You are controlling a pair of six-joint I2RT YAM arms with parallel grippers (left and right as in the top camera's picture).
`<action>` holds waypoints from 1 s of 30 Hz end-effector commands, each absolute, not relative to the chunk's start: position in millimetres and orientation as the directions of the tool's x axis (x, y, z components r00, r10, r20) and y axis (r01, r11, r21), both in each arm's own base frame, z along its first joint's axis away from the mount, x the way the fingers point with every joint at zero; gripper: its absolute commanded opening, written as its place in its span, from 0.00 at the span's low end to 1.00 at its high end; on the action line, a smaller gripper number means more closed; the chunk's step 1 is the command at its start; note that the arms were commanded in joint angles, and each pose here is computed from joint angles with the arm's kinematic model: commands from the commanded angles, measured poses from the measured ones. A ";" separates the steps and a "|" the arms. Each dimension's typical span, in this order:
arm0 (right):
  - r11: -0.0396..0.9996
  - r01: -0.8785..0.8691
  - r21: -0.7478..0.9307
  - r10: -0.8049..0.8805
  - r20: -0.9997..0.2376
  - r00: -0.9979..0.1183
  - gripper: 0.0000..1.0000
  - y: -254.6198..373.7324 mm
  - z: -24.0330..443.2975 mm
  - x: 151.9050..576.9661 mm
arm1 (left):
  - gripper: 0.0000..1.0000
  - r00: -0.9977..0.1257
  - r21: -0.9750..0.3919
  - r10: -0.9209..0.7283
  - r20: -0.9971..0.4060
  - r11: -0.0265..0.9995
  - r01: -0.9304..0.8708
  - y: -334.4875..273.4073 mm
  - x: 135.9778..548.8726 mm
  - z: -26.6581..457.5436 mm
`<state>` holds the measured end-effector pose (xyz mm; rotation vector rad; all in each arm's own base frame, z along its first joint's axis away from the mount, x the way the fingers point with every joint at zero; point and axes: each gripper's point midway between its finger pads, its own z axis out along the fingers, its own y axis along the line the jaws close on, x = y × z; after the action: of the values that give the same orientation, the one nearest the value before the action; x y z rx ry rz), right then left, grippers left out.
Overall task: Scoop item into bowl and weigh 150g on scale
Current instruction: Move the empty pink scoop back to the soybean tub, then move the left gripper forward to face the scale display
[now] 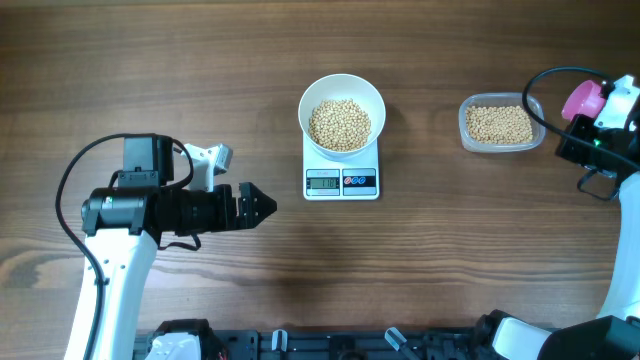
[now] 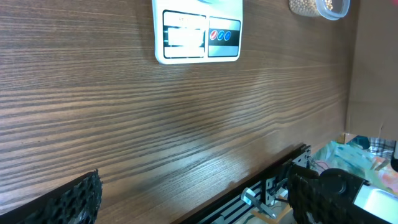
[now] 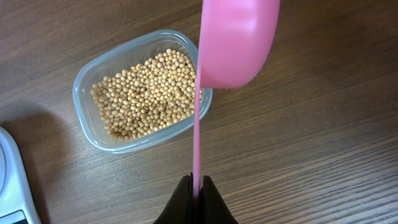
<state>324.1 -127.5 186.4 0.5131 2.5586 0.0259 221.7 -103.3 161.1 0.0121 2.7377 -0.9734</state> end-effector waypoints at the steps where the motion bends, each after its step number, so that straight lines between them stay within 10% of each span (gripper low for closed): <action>1: 0.924 0.355 0.145 0.379 -0.488 -0.787 0.04 -125.3 183.3 326.2 | 1.00 -0.972 -0.618 -0.058 -0.228 0.780 0.098 -102.7 221.9 158.8; 30: 0.926 0.312 0.213 0.378 -0.499 -0.780 0.04 -113.7 187.3 333.4 | 1.00 -0.952 -0.428 0.164 -0.257 0.864 0.264 -131.2 207.9 140.7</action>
<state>330.3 -120.3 189.6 0.4883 2.5353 0.0896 210.3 -130.4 146.5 0.2966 2.8017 -0.7655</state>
